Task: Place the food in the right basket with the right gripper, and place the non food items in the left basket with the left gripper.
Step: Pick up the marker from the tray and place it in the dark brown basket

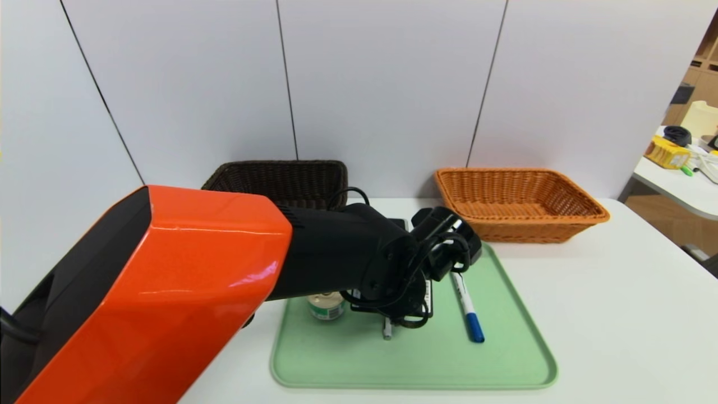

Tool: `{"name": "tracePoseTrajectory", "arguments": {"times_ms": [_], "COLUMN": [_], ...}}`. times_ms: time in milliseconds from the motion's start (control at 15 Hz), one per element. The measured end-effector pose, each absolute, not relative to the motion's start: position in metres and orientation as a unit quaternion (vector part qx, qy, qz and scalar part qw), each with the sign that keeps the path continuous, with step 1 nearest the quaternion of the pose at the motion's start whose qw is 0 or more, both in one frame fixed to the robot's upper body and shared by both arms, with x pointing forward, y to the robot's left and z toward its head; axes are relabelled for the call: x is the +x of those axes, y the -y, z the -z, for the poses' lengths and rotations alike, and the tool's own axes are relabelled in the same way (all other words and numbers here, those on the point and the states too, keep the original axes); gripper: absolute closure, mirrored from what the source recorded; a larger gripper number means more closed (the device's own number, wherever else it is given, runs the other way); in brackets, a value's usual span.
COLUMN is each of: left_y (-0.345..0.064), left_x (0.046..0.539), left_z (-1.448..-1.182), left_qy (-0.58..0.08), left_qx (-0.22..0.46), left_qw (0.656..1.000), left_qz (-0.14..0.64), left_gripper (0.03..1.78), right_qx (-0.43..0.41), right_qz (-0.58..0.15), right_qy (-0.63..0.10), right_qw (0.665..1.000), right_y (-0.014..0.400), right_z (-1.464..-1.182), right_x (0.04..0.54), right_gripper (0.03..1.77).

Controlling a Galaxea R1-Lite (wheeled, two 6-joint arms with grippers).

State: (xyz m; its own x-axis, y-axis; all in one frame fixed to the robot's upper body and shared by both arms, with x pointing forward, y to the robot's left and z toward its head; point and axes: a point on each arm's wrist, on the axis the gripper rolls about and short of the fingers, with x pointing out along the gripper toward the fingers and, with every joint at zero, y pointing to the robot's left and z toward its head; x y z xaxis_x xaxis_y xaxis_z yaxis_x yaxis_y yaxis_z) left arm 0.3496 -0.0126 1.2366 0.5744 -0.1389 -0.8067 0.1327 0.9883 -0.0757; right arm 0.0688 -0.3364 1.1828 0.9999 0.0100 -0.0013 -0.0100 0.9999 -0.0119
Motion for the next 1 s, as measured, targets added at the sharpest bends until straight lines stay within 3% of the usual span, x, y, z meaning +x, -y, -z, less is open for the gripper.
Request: {"name": "tracePoseTrajectory", "arguments": {"times_ms": [267, 1000], "left_y": [0.009, -0.03], "left_x": [0.347, 0.365], "left_z": [-1.248, -1.332], "left_qy": [-0.45, -0.366], "left_qx": [-0.008, -0.074], "left_qw": [0.889, 0.923], "left_qz": [0.084, 0.097], "left_gripper": [1.75, 1.75], "right_qx": [-0.006, -0.006], "right_qz": [-0.005, -0.005], "right_qy": [-0.001, -0.001], "right_qw": [1.0, 1.0], "right_y": [0.336, 0.336], "right_z": [-1.183, -1.183], "right_x": [0.069, 0.069], "right_gripper": [0.1, 0.1]}}
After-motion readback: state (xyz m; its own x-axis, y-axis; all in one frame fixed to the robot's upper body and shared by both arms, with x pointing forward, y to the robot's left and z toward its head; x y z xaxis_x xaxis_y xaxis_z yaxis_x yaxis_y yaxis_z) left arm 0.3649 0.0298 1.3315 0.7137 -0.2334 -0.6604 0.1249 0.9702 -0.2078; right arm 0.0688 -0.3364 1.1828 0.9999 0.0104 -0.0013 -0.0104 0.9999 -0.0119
